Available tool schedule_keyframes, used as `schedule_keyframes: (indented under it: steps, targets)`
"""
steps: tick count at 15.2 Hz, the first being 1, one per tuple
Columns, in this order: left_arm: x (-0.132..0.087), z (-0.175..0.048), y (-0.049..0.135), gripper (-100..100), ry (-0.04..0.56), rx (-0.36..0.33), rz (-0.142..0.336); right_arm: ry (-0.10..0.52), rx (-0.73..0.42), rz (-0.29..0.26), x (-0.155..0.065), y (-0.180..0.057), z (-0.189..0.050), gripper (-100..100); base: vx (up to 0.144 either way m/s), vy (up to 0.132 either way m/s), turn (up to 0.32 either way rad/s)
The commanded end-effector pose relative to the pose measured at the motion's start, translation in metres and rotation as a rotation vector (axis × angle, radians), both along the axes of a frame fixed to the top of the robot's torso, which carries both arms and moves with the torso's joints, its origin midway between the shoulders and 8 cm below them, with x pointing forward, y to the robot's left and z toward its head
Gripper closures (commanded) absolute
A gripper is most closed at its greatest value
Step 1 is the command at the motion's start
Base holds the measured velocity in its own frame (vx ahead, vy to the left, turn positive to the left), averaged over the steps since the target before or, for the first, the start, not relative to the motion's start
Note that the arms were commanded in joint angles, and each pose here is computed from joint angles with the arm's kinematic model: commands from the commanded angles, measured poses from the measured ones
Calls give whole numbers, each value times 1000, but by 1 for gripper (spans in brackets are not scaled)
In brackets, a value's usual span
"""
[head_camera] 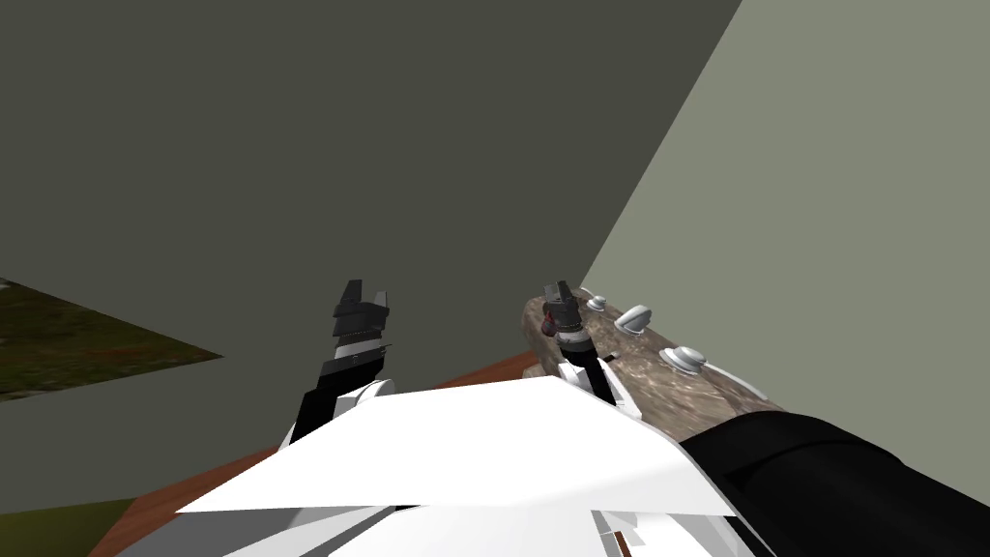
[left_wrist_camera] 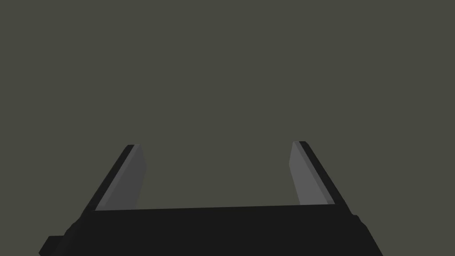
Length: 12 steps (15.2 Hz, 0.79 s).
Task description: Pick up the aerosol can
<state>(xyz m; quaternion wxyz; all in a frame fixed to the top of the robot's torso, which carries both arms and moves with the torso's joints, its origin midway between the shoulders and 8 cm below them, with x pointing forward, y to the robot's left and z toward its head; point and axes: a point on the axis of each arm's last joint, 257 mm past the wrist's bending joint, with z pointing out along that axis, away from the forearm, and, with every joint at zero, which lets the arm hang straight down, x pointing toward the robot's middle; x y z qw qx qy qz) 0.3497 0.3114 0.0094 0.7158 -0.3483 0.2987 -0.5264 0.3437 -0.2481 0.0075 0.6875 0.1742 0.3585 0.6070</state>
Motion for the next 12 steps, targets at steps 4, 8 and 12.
schedule_keyframes:
  steps: [4, 8, 12]
  targets:
    - [0, 0, 0, 0, 0, 0, 0, -13, -164, 22, 3, 12, -8, -100, -22, -10, 15]
    - [0, 0, 0, 0, 0, 0, 0, -40, -325, 31, 7, 20, -17, -100, -25, -9, 20]
    - [0, 0, 0, 0, 0, 0, 0, -55, -443, 50, 8, 25, -24, -100, -23, -8, 21]
